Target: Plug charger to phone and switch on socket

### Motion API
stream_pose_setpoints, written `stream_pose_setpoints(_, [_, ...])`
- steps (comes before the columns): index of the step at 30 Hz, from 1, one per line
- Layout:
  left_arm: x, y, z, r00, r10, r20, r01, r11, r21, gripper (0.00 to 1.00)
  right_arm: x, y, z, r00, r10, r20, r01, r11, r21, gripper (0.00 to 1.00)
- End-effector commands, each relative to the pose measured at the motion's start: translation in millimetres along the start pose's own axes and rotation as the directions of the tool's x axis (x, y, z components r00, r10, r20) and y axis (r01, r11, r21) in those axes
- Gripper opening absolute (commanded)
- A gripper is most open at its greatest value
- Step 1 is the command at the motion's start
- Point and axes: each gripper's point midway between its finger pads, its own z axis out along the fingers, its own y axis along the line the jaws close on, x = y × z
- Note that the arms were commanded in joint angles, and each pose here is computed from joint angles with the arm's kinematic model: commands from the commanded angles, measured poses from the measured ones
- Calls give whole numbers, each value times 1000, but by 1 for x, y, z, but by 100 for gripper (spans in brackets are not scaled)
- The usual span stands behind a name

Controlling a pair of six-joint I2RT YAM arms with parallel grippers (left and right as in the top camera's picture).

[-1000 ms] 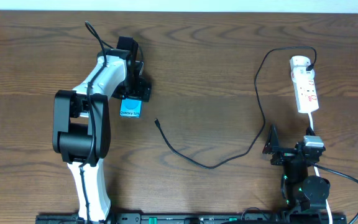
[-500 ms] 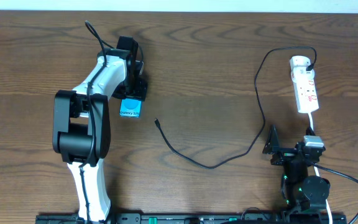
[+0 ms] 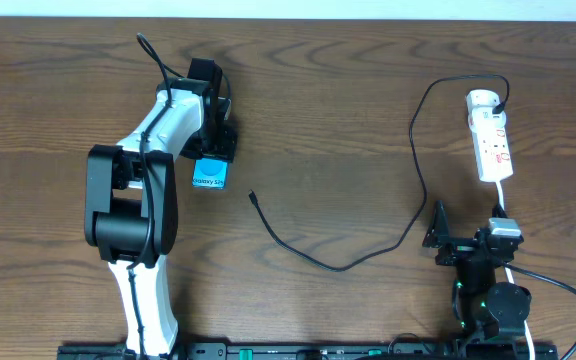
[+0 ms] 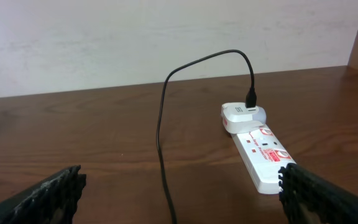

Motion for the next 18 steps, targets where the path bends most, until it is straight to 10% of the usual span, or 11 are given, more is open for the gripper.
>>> stream_pose_setpoints(1, [8, 4, 9, 1000, 4, -31, -4, 1000, -14, 47, 0, -1, 0, 1000, 8, 2, -8, 1000, 6, 99])
stream_pose_setpoints(18, [8, 4, 9, 999, -11, -31, 10, 1000, -14, 8, 0, -1, 0, 1000, 8, 2, -8, 1000, 6, 99])
